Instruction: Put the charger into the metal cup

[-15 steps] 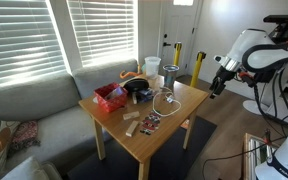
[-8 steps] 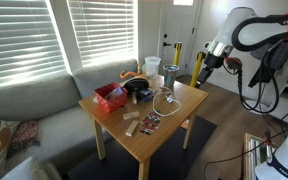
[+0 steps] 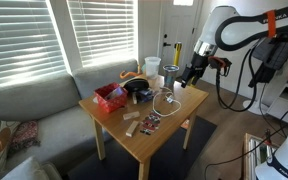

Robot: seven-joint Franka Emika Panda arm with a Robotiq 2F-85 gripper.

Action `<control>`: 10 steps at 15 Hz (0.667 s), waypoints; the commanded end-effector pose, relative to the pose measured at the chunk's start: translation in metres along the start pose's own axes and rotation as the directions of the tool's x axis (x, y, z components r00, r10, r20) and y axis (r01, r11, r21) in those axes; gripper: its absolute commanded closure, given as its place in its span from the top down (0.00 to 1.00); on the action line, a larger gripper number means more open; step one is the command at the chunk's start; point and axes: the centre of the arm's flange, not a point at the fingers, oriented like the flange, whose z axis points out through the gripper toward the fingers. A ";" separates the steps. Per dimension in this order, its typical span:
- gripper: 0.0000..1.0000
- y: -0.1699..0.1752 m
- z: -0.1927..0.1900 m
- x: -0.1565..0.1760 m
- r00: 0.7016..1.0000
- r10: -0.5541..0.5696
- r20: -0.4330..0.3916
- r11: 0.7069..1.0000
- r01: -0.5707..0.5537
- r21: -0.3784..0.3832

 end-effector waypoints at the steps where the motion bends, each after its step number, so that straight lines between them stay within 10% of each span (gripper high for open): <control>1: 1.00 0.001 -0.001 0.000 1.000 0.001 -0.003 1.000 -0.001 0.001; 10: 1.00 0.000 0.040 0.023 0.971 0.229 0.074 0.963 -0.237 0.126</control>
